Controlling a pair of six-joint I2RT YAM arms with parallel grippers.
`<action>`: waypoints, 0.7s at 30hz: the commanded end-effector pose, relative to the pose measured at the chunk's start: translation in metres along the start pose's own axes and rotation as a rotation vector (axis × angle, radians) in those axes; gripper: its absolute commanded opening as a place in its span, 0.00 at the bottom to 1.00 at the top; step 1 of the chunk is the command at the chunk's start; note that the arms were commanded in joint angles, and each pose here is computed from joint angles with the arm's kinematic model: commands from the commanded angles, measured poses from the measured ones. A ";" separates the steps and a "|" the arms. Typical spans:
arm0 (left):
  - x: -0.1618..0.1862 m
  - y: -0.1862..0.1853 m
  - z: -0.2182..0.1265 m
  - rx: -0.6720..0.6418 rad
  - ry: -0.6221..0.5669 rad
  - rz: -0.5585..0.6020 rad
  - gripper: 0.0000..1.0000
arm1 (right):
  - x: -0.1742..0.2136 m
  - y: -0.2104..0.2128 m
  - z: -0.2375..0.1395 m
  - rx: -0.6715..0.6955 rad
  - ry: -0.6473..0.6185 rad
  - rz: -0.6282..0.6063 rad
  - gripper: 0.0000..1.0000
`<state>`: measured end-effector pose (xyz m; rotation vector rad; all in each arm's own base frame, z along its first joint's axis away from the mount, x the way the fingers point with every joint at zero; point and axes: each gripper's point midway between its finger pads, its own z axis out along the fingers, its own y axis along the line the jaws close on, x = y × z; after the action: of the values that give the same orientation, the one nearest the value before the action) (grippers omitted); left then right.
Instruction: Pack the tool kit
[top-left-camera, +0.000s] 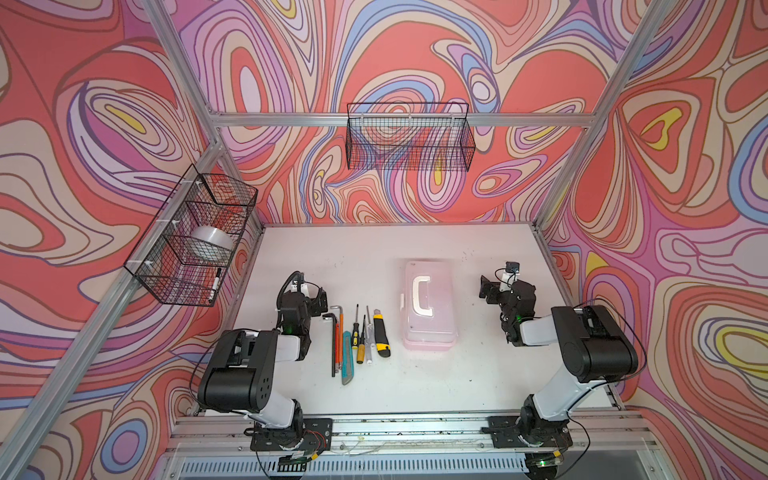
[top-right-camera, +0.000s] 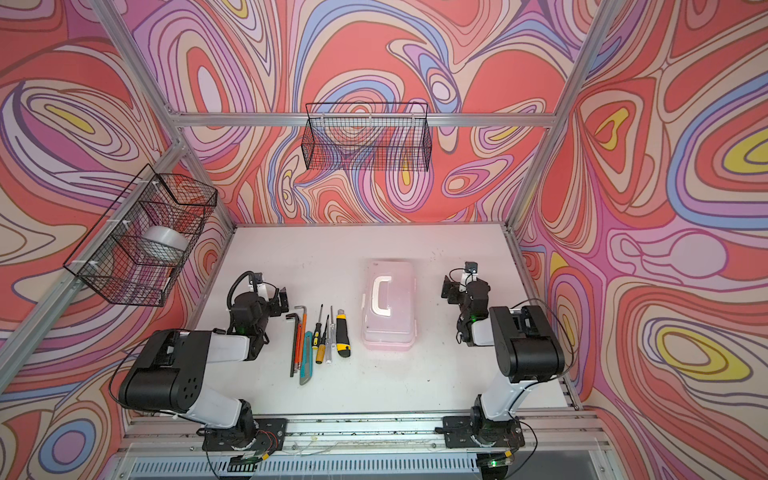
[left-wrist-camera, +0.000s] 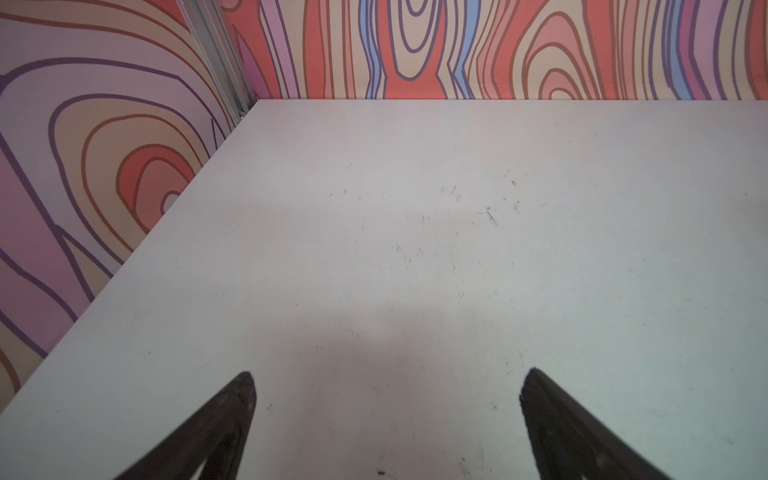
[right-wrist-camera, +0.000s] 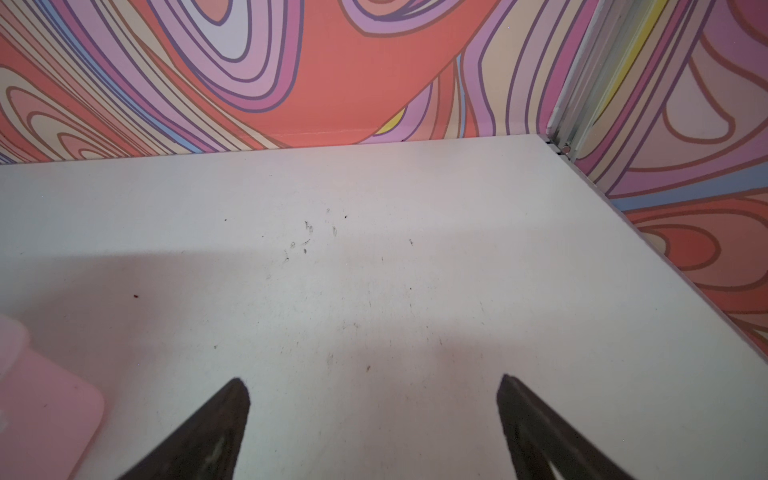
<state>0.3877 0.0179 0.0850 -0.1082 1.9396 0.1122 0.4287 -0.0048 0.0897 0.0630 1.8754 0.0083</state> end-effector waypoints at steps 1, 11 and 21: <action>-0.006 0.000 0.003 0.002 -0.008 -0.001 1.00 | -0.003 -0.001 0.000 0.000 -0.012 -0.001 0.98; -0.048 0.024 -0.030 -0.141 -0.018 -0.090 1.00 | -0.044 -0.013 -0.005 0.107 0.071 0.058 0.98; -0.062 -0.050 -0.051 0.176 0.232 -0.314 1.00 | -0.090 0.030 -0.022 0.045 0.223 0.305 0.98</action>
<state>0.3889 -0.0020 0.1953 -0.3083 1.9367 -0.0727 0.4549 0.0031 0.1915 0.3247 1.9361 0.1253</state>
